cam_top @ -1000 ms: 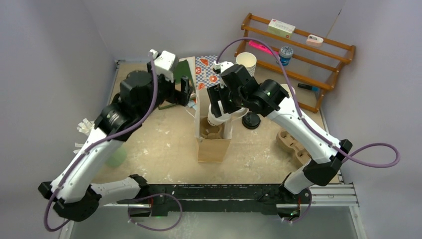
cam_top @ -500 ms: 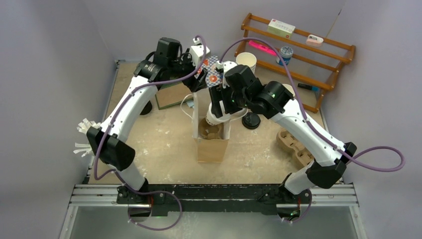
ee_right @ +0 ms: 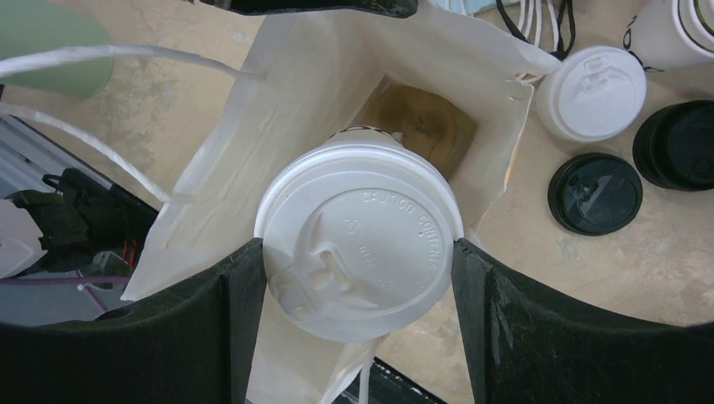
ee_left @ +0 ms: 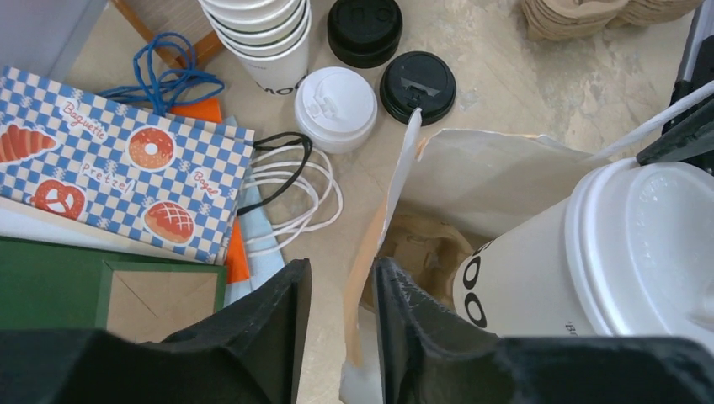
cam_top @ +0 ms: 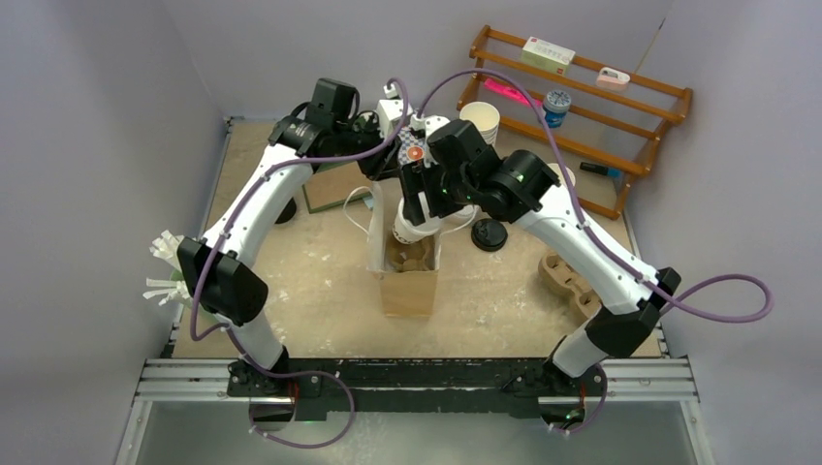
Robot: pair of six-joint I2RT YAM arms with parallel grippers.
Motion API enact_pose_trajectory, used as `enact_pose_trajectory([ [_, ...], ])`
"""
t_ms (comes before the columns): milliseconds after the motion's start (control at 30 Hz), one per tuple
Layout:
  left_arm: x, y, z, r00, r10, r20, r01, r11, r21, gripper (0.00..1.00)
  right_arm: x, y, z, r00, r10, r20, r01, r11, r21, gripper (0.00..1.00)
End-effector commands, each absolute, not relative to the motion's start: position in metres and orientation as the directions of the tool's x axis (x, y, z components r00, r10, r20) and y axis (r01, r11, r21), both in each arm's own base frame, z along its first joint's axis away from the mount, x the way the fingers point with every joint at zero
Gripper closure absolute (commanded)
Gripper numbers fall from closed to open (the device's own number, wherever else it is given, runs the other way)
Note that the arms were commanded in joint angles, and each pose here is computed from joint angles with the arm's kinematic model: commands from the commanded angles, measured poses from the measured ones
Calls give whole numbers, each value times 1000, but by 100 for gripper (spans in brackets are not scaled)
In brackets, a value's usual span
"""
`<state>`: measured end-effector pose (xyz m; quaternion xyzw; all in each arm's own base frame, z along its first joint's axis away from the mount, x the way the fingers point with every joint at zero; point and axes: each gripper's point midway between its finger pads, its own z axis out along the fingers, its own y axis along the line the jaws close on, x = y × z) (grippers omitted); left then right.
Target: Pack the takeout coffee
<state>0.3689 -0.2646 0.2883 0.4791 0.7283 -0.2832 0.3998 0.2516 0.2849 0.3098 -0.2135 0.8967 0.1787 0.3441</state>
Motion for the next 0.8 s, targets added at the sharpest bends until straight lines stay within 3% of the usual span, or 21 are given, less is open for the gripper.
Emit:
enact_pose_trajectory([
  [0, 365, -264, 276, -256, 477, -841, 920, 387, -61, 73, 249, 295, 323, -666, -263, -698, -530, 826, 194, 52],
  [167, 365, -251, 275, -278, 466, -840, 882, 470, -31, 99, 247, 303, 328, -656, -285, -699, -547, 818, 180, 52],
  [433, 360, -233, 303, -420, 286, -861, 721, 682, -125, 100, 243, 312, 331, -642, -313, -700, -564, 812, 154, 52],
  [567, 343, -230, 302, -463, 221, -858, 682, 708, -185, 100, 242, 310, 322, -641, -337, -690, -556, 823, 115, 52],
  [767, 318, -226, 309, -412, 128, -902, 684, 697, -214, 100, 234, 300, 305, -627, -361, -690, -544, 837, 56, 54],
])
